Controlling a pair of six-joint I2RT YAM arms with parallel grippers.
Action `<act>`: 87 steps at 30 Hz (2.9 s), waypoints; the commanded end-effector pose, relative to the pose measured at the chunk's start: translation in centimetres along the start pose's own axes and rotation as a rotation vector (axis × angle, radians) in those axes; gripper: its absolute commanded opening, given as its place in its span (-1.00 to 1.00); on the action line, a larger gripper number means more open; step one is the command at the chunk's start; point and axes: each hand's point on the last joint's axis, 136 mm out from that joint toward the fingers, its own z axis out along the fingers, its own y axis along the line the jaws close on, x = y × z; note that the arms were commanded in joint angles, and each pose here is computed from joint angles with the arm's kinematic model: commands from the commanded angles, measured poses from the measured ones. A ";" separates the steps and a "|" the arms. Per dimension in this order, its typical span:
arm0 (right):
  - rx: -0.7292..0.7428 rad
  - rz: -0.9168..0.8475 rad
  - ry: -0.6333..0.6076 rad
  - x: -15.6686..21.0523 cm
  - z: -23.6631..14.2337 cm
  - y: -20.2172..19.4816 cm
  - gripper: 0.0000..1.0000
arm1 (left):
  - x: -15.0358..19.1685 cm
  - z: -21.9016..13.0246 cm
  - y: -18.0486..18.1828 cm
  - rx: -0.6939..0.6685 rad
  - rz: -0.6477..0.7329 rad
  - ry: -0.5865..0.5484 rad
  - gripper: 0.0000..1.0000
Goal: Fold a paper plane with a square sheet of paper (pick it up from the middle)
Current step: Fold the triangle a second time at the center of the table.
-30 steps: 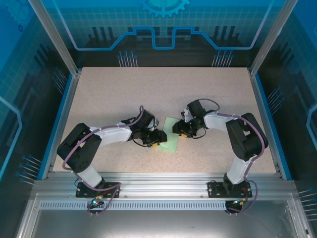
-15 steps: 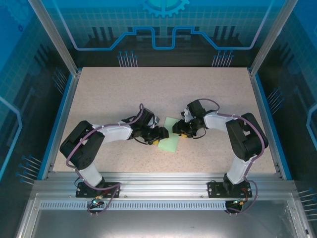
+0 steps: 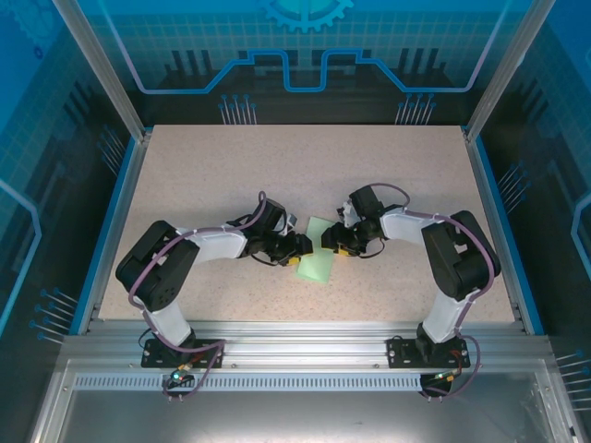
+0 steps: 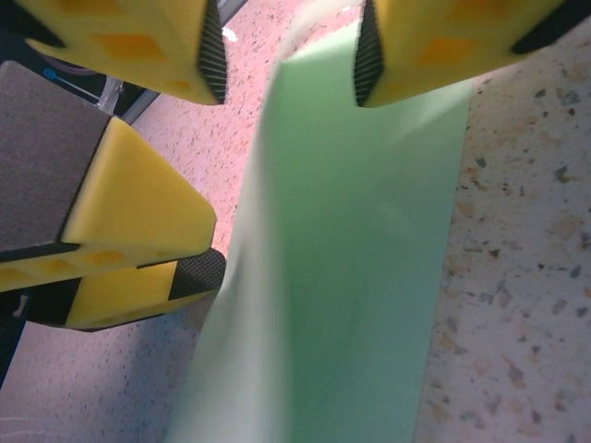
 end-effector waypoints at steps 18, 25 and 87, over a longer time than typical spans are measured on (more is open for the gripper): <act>0.038 -0.353 -0.279 4.2 -7.3 3.7 0.35 | -1.9 -0.1 -2.2 0.090 0.007 0.037 -0.16; 0.144 -0.561 -0.301 6.7 -6.9 5.3 0.42 | -2.7 -0.6 -2.2 0.098 -0.046 0.034 -0.13; 0.628 -0.739 -0.301 7.2 -1.0 8.1 -0.68 | -2.0 -0.5 -3.3 0.154 -0.058 0.085 -0.18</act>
